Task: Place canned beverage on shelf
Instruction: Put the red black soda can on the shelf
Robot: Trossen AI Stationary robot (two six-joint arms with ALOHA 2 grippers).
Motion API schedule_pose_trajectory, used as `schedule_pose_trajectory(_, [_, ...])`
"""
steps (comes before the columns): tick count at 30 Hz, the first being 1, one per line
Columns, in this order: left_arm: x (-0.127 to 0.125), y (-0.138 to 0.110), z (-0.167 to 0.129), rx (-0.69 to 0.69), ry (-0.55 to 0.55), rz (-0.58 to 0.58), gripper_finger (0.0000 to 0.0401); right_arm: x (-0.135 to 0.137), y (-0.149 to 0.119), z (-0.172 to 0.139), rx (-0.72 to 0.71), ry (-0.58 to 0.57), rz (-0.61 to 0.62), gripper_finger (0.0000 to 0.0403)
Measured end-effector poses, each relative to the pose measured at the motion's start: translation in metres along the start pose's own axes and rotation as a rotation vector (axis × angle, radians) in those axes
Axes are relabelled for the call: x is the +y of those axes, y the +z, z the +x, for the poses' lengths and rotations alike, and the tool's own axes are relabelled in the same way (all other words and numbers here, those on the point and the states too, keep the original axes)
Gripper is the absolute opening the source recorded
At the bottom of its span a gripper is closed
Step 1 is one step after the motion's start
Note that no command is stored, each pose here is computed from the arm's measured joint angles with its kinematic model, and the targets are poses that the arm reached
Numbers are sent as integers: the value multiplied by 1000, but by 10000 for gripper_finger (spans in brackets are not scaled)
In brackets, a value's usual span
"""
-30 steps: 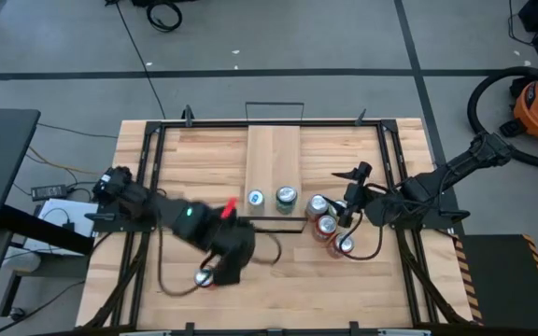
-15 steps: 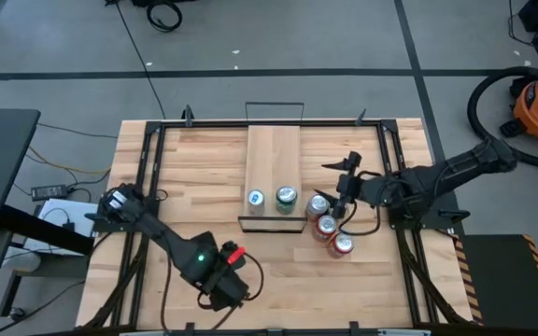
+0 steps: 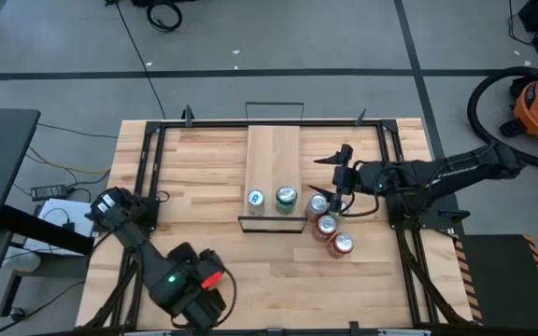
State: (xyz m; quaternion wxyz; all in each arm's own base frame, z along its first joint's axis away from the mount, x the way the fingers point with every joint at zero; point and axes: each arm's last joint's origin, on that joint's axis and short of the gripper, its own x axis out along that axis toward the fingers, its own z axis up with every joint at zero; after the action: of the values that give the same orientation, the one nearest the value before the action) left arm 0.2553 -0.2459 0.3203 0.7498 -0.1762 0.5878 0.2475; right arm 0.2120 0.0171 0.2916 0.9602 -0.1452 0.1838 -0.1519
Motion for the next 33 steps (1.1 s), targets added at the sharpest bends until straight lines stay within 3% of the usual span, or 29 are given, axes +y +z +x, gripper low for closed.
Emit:
schedule_pose_trajectory(10, [3, 10, 20, 59, 68, -104, 369, -6, 0, 3, -8, 15, 15, 348])
schedule_pose_trajectory(14, [6, 6, 39, 113, 129, -110, 396, -5, 0, 3, -10, 35, 7, 348])
schedule_pose_trajectory(20, [6, 6, 49, 124, 135, -119, 398, -5, 0, 3, -12, 35, -2, 348])
schedule_pose_trajectory(25, [5, 1, 45, 100, 116, -121, 398, -5, 0, 3, -18, 35, 0, 348])
schedule_pose_trajectory(33, [22, -8, 8, -62, 17, -203, 398, -5, 1, 3, -21, 36, 2, 348])
